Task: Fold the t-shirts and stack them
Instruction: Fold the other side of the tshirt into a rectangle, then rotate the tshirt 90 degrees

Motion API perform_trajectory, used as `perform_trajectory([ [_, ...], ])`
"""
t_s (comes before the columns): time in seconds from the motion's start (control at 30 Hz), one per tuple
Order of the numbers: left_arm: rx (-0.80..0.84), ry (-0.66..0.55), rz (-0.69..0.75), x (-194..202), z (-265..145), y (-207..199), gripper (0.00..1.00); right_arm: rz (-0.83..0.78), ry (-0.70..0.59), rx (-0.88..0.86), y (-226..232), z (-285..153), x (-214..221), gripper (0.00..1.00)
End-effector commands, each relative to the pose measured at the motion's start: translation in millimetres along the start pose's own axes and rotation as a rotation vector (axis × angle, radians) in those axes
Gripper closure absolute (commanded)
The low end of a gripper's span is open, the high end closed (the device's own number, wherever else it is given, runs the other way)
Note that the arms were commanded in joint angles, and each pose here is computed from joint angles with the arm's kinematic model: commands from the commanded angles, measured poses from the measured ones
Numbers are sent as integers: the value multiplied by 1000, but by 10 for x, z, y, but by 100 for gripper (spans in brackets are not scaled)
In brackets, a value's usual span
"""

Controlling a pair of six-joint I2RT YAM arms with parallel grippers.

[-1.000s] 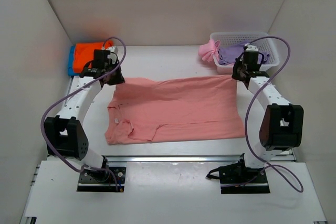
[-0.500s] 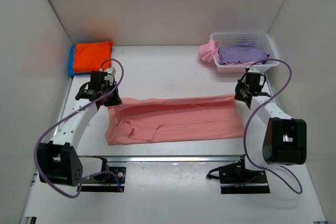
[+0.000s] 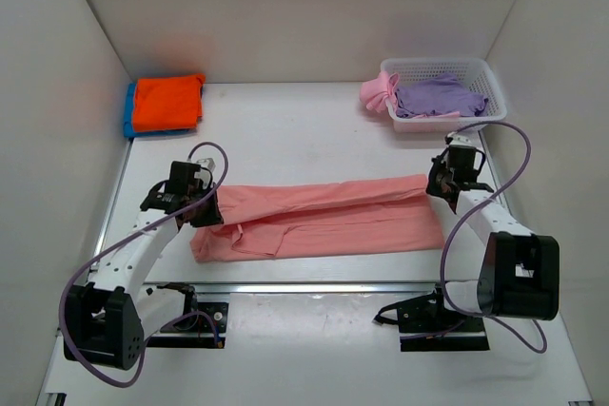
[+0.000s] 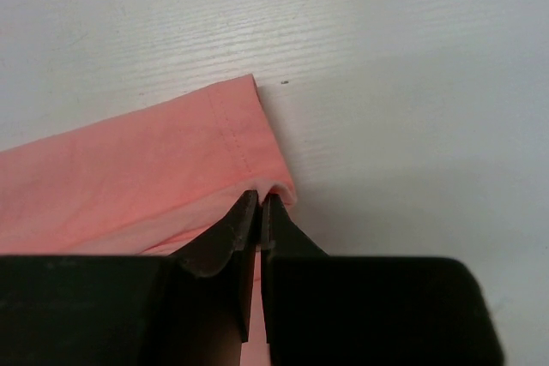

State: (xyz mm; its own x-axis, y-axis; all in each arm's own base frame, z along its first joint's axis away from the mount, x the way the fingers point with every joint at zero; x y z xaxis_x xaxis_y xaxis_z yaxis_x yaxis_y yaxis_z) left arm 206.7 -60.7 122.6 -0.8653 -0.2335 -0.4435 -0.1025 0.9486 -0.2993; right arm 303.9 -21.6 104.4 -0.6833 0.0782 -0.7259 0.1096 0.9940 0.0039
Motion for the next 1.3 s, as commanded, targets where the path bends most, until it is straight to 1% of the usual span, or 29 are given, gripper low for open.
perform_trajectory([
  [0.0, 8, -14, -5, 25, -15, -12, 100, -3, -47, -6, 0, -49, -71, 100],
  [0.07, 7, -7, -5, 34, -24, -28, 100, -6, -27, -3, -1, -64, -27, 100],
  [0.1, 17, -10, -14, 25, -31, -35, 95, -5, -3, -50, 57, -92, 16, 100],
  [0.13, 12, -12, -18, 29, -39, -32, 91, 14, 12, -47, 36, -127, 20, 100],
  [0.17, 12, -9, -26, 35, -41, -26, 79, 23, 37, -45, 34, -156, 50, 100],
  [0.2, 12, -21, -34, 20, -54, -17, 73, 51, 36, -54, 29, -194, 42, 93],
  [0.23, 19, -26, -32, 34, -60, -32, 71, 75, 42, -41, 16, -235, 60, 86],
  [0.27, 18, -44, -37, -2, -81, -36, 71, 89, 49, -43, 25, -266, 75, 82],
  [0.33, 20, -68, -45, -31, -117, -47, 67, 101, 0, -43, 35, -365, 4, 80],
  [0.37, 18, -72, -46, -46, -115, -38, 67, 93, -29, -41, 33, -388, -35, 78],
  [0.43, 22, -81, -44, -79, -120, -71, 67, 84, -75, -48, 62, -456, -105, 76],
  [0.47, 34, -64, -38, -57, -107, -103, 66, 75, -88, -64, 79, -457, -152, 68],
  [0.5, 38, -52, -25, -45, -93, -119, 66, 75, -95, -75, 93, -449, -180, 54],
  [0.53, 33, -35, -26, -21, -64, -138, 67, 61, -102, -95, 111, -430, -228, 53],
  [0.57, 29, -18, -40, -5, -31, -143, 68, 50, -100, -123, 144, -374, -260, 58],
  [0.6, 27, 1, -24, 49, 2, -176, 68, 38, -88, -134, 158, -337, -256, 81],
  [0.63, 32, 14, -14, 87, 49, -230, 69, 41, -61, -146, 174, -254, -248, 100],
  [0.77, -1, 68, -17, 168, 246, -321, 72, 29, 40, -211, 312, 26, -251, 100],
  [0.83, -17, 82, -26, 170, 335, -351, 71, 4, 71, -233, 417, 127, -273, 100],
  [0.9, -68, 104, -23, 158, 464, -341, 72, -10, 94, -227, 470, 242, -279, 100],
  [0.93, -76, 105, -19, 142, 492, -360, 71, -12, 85, -238, 490, 264, -315, 100],
  [0.97, -93, 107, -24, 112, 568, -357, 73, -23, 98, -247, 510, 317, -315, 100],
  [1.0, -113, 132, -36, 127, 651, -324, 72, -12, 122, -256, 520, 374, -310, 100],
  [1.07, -114, 128, -40, 36, 758, -352, 76, 12, 174, -260, 506, 485, -280, 100],
  [1.1, -154, 149, -49, 59, 849, -299, 78, 34, 215, -259, 518, 522, -261, 100],
  [1.13, -154, 139, -39, -32, 868, -349, 78, 50, 256, -242, 454, 548, -263, 100],
  [1.2, -188, 154, -15, -114, 1006, -372, 78, 103, 360, -195, 377, 657, -127, 100],
  [1.23, -184, 125, -14, -267, 1021, -432, 78, 126, 374, -182, 341, 652, -167, 100],
  [1.27, -186, 122, -8, -368, 1085, -477, 79, 149, 422, -171, 323, 670, -87, 100],
])
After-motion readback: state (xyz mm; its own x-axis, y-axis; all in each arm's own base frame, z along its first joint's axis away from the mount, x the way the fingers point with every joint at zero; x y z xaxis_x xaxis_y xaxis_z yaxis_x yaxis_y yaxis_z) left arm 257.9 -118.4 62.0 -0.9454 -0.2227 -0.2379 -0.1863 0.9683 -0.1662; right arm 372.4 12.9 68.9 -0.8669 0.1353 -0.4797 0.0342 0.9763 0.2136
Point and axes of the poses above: each gripper's point midway between its finger pads, its own z axis out along the fingers, its own y axis along the line the jaws close on, x = y × z, the point moved 5 cm from there along -z, back along the fingers, and after that the axes turned 6 degrees about -z, right-handed, at the moved point
